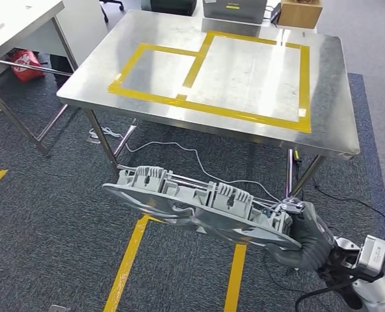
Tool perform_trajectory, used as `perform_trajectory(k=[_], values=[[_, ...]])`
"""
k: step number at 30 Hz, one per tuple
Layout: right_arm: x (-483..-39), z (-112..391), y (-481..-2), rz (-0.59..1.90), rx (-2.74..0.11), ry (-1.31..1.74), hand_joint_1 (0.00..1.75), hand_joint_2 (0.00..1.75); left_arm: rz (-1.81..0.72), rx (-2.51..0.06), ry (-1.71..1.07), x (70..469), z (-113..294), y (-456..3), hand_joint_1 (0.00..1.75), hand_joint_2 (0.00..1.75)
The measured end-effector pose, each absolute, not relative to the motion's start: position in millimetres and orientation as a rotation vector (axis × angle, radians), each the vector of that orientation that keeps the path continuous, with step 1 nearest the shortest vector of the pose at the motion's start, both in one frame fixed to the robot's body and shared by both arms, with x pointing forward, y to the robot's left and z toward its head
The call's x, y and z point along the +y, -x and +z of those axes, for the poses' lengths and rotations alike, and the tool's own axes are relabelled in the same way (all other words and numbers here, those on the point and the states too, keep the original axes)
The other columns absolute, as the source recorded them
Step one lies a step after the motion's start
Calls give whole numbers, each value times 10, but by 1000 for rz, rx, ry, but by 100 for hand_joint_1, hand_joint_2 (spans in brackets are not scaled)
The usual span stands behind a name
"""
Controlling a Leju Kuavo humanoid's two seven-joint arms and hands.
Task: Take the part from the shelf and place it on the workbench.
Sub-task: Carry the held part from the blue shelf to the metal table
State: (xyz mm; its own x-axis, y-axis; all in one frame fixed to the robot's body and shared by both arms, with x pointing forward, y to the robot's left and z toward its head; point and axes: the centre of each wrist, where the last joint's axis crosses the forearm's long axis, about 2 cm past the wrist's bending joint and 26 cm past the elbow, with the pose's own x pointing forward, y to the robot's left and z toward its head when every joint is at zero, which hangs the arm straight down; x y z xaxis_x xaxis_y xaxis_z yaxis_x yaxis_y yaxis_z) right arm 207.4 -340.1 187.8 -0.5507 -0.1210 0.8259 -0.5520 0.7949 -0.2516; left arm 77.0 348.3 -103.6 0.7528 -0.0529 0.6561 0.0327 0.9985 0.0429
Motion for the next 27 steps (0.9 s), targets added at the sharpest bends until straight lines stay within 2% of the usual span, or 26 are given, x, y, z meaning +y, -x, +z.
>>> perform_trajectory(k=[27], values=[[-3430,2274,-2416,674,-2246,-442,175,175,-49,-698,-11,3402,-1039,-795,0,0]])
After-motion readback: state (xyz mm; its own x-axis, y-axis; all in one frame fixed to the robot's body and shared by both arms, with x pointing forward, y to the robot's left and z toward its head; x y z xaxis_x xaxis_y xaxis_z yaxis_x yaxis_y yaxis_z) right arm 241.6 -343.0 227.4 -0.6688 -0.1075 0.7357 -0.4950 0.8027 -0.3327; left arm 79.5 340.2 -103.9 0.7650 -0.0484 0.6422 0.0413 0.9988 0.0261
